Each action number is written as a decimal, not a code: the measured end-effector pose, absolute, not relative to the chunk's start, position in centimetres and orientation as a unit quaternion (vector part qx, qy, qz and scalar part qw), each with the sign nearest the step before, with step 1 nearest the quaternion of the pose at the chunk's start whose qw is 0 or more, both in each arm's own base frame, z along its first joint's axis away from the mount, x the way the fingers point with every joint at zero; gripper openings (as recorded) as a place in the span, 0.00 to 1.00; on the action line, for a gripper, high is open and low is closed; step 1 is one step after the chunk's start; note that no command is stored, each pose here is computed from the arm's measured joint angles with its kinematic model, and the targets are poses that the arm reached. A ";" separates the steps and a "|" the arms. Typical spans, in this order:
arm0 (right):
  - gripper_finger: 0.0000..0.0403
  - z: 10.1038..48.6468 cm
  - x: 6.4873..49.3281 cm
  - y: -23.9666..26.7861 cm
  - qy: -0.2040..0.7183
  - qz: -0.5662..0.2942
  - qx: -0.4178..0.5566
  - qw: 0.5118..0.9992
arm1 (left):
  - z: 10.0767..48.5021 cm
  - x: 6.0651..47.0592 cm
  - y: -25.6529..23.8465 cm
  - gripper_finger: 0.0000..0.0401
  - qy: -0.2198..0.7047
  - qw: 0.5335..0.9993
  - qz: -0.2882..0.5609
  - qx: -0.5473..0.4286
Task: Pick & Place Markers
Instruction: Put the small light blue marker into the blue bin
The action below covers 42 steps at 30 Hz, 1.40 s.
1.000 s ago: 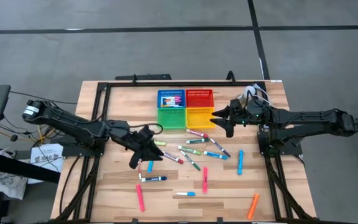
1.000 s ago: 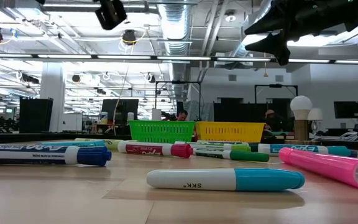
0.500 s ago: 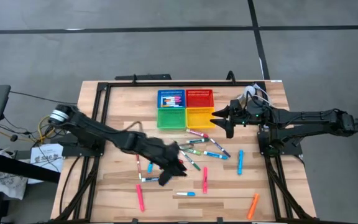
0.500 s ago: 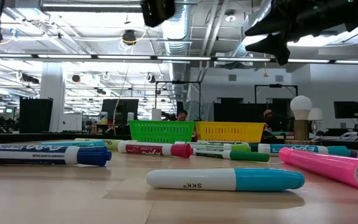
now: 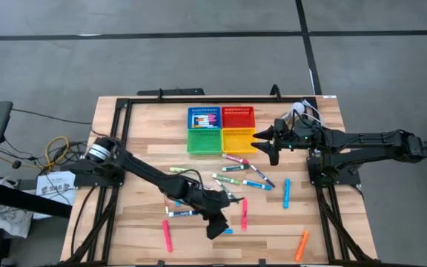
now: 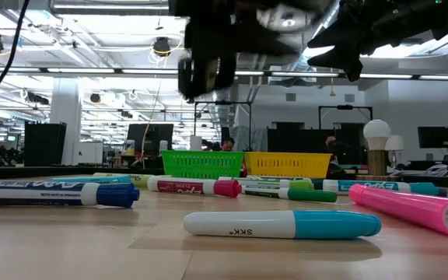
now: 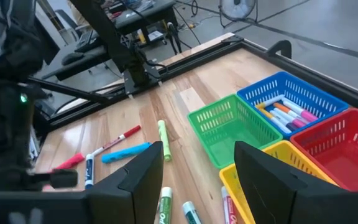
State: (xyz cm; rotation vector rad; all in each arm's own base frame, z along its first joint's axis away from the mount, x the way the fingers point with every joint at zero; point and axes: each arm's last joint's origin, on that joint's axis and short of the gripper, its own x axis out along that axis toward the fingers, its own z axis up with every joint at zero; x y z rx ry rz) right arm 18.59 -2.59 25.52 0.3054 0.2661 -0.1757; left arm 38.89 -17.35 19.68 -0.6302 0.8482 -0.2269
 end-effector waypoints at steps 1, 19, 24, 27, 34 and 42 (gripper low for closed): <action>0.46 25.5 18.6 -2.6 0.133 -0.087 0.152 0.976 | 19.1 39.0 -17.4 0.29 0.410 0.855 -0.103 -0.302; 0.46 25.4 18.5 -2.6 0.139 -0.088 0.147 0.975 | 18.9 38.5 -19.3 0.29 0.392 0.866 -0.083 -0.298; 0.46 25.4 18.6 -2.6 0.139 -0.089 0.146 0.975 | 19.7 38.4 -20.4 0.29 0.367 0.884 -0.055 -0.285; 0.46 25.4 18.6 -2.6 0.139 -0.089 0.146 0.975 | 19.5 38.1 -20.6 0.29 0.376 0.883 -0.051 -0.278; 0.46 25.4 18.6 -2.6 0.140 -0.088 0.139 0.977 | 17.0 38.3 -21.1 0.29 0.396 0.881 -0.034 -0.258; 0.46 25.4 18.5 -2.6 0.140 -0.088 0.139 0.976 | 15.2 37.9 -22.1 0.29 0.400 0.895 -0.012 -0.196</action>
